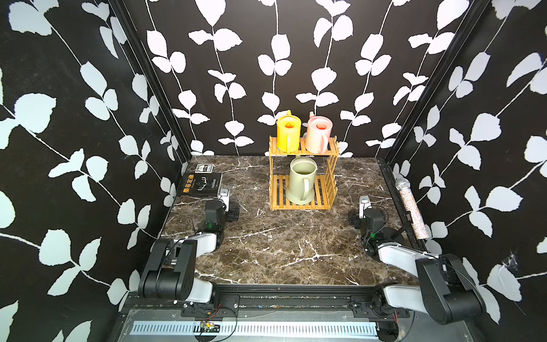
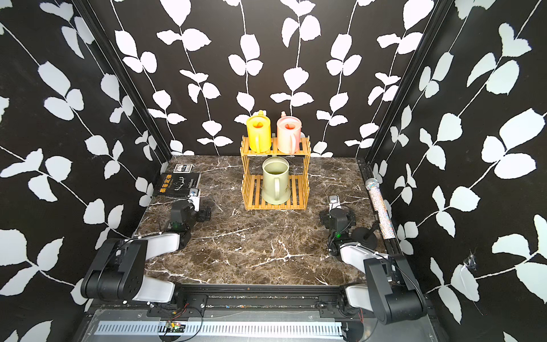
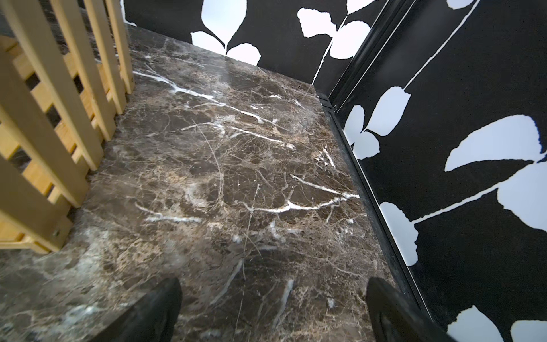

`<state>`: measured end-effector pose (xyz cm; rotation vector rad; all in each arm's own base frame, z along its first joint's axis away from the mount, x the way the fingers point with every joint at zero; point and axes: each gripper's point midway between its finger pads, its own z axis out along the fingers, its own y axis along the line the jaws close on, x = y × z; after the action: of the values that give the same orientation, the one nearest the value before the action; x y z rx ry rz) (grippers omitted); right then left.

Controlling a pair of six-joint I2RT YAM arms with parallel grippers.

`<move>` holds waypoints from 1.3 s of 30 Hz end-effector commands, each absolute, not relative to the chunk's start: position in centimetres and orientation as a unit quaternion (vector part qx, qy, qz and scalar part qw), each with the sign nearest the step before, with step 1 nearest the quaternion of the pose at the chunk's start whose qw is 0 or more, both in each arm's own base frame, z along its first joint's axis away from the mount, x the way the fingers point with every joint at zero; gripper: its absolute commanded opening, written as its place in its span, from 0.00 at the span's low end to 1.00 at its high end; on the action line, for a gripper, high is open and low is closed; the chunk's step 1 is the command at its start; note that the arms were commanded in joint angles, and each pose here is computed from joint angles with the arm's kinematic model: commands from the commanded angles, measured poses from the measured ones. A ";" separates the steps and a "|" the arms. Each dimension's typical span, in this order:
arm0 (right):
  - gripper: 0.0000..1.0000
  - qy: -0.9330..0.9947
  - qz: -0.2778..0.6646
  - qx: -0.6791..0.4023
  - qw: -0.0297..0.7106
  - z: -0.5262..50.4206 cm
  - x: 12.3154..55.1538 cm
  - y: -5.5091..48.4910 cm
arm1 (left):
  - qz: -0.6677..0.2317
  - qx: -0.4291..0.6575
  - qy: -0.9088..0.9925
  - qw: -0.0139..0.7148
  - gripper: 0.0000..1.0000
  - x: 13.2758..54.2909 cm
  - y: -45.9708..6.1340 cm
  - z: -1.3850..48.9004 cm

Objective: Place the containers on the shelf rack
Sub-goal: Reset both arms

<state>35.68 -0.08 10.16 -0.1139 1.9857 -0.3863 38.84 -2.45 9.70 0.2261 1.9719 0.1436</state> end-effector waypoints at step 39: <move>0.99 0.820 -0.106 0.025 0.562 9.4 39.1 -2.1 | 0.099 0.027 0.811 0.577 0.99 39.9 0.2 9.8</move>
<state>38.54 -2.10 8.30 0.0384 1.9682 -0.2685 39.73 -0.13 9.14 0.0862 1.9148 0.2289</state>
